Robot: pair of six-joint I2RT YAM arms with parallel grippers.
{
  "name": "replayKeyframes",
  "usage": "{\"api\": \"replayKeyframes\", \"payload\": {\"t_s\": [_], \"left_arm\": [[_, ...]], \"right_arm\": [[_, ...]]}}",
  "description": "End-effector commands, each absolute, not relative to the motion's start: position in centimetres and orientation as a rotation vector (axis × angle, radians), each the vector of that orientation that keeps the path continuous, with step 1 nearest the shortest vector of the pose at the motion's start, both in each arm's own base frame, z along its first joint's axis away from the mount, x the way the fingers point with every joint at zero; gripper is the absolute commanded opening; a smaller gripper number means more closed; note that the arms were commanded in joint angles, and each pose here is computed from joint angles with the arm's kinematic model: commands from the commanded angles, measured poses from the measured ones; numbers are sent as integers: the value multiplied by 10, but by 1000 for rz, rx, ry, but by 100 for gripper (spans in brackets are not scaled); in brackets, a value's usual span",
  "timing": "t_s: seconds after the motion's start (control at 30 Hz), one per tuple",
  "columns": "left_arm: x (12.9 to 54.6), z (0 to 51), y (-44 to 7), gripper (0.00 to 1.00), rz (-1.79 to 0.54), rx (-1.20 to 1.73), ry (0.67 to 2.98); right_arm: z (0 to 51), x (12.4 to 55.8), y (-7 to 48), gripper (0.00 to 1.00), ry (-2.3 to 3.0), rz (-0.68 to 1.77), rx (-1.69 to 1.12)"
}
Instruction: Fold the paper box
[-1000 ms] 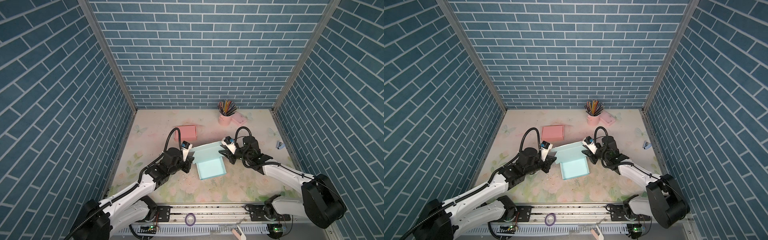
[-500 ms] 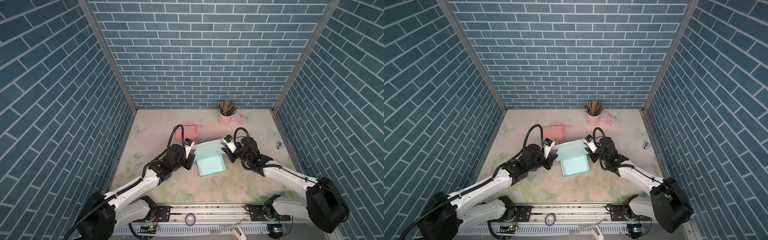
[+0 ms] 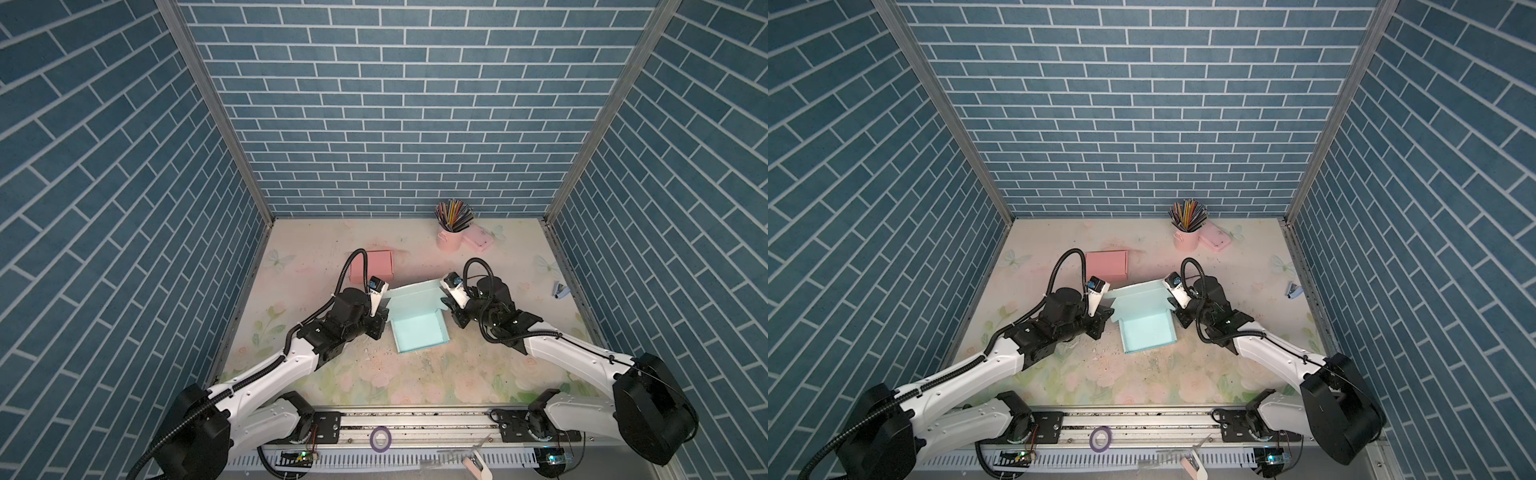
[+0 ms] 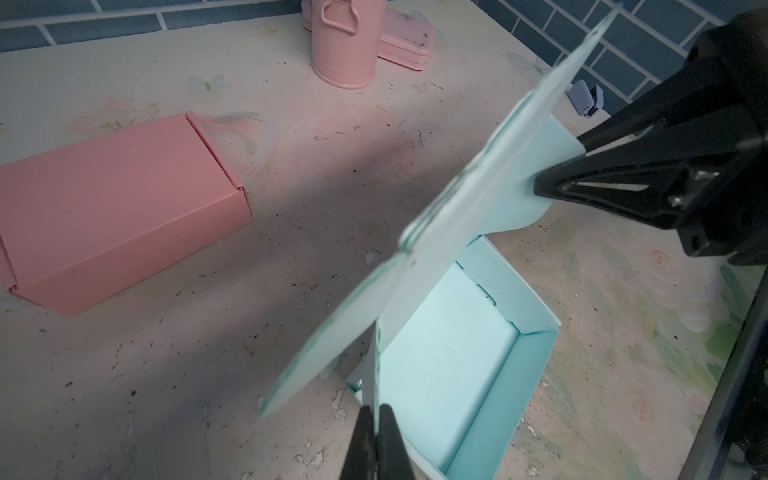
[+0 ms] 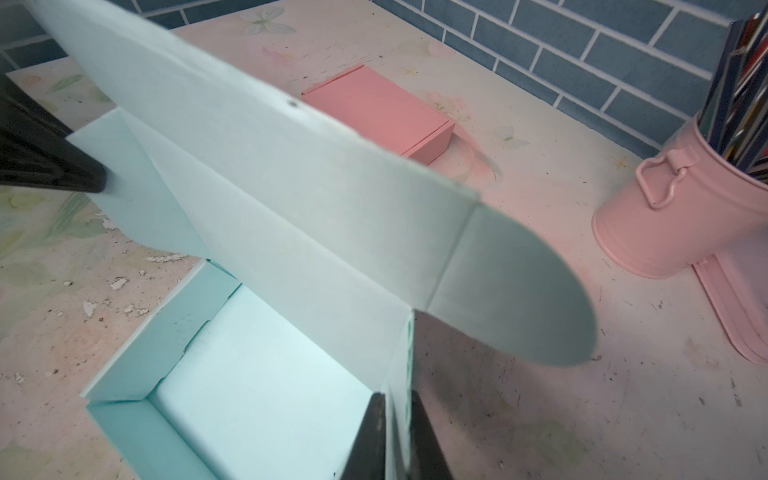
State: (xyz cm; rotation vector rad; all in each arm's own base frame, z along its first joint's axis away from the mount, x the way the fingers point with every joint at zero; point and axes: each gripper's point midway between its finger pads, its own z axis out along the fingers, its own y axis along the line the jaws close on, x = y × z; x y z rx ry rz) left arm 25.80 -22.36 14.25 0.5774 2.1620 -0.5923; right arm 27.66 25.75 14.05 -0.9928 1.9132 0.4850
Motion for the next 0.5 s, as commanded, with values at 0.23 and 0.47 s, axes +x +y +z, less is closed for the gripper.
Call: {"api": "replayKeyframes", "payload": {"t_s": [0.23, 0.47], "left_arm": [[289, 169, -237, 0, -580, 480, 2091], [311, 181, -243, 0, -546, 424, 2059]], "right_arm": [[137, 290, 284, 19, 2022, 457, -852], [145, 306, 277, 21, 2053, 403, -683]]}}
